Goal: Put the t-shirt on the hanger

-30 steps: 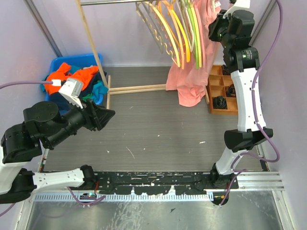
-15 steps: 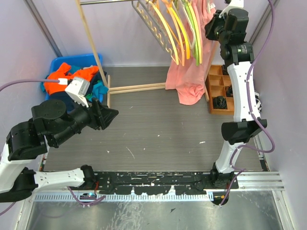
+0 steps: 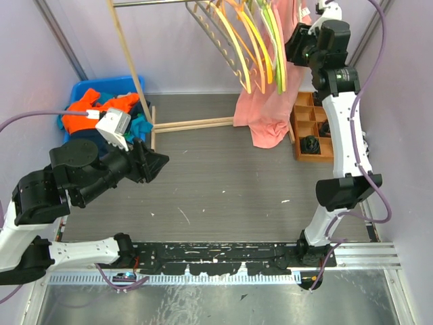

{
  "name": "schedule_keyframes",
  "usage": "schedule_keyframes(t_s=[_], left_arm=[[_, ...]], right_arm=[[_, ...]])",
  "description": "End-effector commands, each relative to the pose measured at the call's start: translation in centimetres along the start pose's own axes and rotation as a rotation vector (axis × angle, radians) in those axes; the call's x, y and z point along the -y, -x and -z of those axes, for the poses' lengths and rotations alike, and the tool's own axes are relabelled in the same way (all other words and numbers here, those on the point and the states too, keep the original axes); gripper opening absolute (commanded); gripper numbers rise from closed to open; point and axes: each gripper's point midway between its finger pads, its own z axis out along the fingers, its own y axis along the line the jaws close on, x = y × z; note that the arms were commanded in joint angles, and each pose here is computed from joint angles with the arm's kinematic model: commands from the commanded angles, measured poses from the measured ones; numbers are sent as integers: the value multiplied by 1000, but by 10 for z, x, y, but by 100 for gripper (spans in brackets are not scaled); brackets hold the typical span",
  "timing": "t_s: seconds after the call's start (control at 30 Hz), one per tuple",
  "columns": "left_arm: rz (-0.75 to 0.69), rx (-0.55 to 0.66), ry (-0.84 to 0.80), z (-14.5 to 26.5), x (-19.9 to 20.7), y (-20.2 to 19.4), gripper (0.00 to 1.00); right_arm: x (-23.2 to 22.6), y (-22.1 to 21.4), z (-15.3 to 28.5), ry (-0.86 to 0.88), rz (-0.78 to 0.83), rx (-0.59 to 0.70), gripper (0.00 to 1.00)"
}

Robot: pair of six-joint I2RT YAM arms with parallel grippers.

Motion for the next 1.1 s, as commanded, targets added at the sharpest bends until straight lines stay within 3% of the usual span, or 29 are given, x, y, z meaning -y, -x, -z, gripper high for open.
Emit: schedule_keyframes(t_s=[0.0,0.17,0.37,0.77,1.03,1.07], left_arm=[[-1,26,0,8,-2,11,56],[5,22,12,13,-6,11,56],[3,5,37,15,-13,6,56],[26,-82,120,1,-26,-32,58],[45,-147,188,-15,-37,-71,63],[50,-153,192,-18,-38,-77,65]], right_arm=[[-9,62,71,34,-23,161,58],[14,72,114,-36,-65,194,64],[39,58,134,-100,-119,156,67],[54,-11,194,-164,-203,15,69],[45,-61,237,-149,-221,-74,80],[44,-70,240,-145,-223,-90,87]])
